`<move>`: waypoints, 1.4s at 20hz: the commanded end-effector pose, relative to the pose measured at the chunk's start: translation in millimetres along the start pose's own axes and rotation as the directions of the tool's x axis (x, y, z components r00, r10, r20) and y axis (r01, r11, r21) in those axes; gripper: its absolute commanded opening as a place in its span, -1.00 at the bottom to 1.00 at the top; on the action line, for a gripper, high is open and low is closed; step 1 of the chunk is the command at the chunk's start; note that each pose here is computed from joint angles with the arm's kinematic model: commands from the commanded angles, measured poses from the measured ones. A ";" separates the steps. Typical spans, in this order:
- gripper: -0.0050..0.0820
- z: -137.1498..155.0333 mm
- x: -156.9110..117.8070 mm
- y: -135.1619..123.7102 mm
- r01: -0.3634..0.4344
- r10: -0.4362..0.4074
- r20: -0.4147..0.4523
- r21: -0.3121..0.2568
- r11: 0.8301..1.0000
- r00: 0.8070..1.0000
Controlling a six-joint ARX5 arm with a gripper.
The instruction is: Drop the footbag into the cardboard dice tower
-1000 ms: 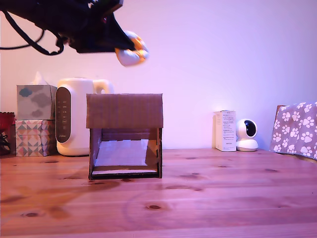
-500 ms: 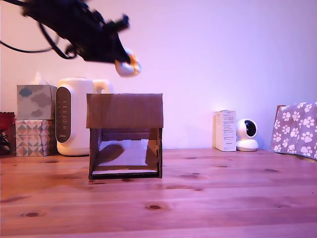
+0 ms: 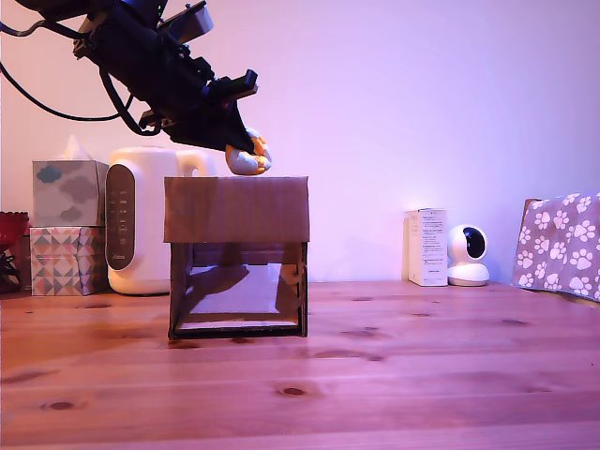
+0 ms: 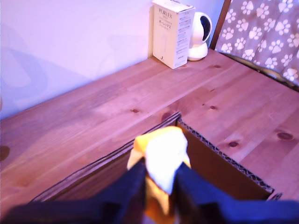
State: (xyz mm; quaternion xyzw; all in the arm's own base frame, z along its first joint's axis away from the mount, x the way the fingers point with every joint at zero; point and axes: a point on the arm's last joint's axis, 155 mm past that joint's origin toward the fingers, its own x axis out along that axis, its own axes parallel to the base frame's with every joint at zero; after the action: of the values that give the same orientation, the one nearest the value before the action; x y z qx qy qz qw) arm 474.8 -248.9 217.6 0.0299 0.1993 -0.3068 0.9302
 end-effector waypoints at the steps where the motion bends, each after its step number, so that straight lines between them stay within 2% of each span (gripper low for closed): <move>1: 0.65 5.5 -2.2 0.0 0.000 0.000 0.010 0.011 1.000 1.000; 2: 0.65 4.6 -4.3 -0.5 -0.001 0.001 0.002 0.009 1.000 1.000; 4: 0.38 5.6 -12.2 -4.4 0.004 -0.004 -0.012 0.008 1.000 1.000; 6: -0.12 7.6 -23.0 -6.9 0.005 -0.005 -0.027 0.004 1.000 1.000; 8: -0.78 3.4 -35.5 -10.9 0.011 -0.012 -0.066 -0.006 1.000 0.998; 9: -0.95 1.8 -40.8 -12.7 0.015 -0.015 -0.080 -0.009 1.000 0.997; 12: -0.92 2.5 -54.6 -15.9 0.015 -0.016 -0.092 -0.012 1.000 0.996; 18: -0.93 3.1 -91.6 -29.4 0.040 -0.040 0.025 0.003 0.999 0.999; 23: -0.93 -22.8 -104.5 -34.1 0.048 -0.048 0.063 -0.011 0.999 0.997; 28: -0.93 -56.8 -117.8 -37.9 0.056 -0.049 0.105 -0.067 0.996 0.993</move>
State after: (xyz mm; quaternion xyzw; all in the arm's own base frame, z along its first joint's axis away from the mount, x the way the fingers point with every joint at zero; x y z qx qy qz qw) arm 351.3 -204.5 211.6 -0.0185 0.1716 -0.3223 0.9308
